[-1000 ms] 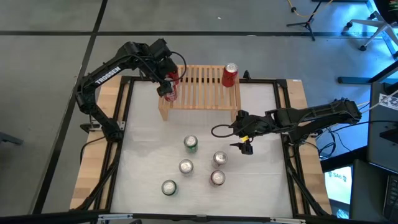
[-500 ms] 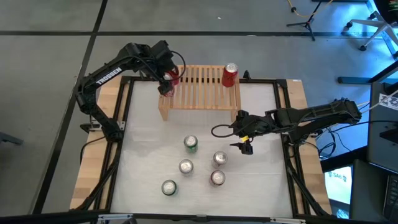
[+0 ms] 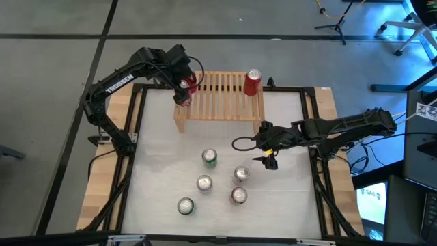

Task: Place canned beverage on shelf
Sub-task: Put the left red white soda can on the shelf

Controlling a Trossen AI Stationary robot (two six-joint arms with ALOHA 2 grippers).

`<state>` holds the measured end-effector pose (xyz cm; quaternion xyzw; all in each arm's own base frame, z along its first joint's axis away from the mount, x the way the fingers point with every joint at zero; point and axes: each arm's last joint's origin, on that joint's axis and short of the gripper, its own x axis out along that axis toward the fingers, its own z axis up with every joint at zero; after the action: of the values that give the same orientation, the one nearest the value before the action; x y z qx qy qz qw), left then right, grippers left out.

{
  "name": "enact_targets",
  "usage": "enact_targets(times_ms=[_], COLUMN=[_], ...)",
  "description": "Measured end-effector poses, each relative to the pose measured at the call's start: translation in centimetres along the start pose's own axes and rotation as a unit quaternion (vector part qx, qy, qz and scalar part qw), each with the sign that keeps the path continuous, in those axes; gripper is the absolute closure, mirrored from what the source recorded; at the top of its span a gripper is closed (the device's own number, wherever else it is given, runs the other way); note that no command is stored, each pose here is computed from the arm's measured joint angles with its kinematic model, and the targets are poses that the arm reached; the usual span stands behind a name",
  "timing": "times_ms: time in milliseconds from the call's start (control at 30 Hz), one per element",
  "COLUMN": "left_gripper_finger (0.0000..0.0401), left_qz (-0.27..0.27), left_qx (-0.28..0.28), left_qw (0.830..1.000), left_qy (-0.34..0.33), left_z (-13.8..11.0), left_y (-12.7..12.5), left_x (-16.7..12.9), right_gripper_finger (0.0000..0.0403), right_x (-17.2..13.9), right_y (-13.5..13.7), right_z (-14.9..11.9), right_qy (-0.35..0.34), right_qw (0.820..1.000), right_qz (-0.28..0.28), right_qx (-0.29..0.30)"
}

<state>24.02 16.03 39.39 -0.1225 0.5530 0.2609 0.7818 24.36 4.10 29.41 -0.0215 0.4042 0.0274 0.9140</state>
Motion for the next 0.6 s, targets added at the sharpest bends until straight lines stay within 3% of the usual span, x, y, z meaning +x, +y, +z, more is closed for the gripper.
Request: enact_targets(times_ms=[600], left_gripper_finger=[0.0052], left_qz=[0.001], left_qx=[-0.002], left_qw=[1.000], left_qy=[-0.012], left_z=[0.23], left_y=[0.01], left_x=[-0.02], right_gripper_finger=[0.0033], right_x=[0.00], right_y=[-0.01], right_z=[0.00], right_qy=[0.000], right_qw=[1.000], right_qz=[0.000], right_qx=[0.000])
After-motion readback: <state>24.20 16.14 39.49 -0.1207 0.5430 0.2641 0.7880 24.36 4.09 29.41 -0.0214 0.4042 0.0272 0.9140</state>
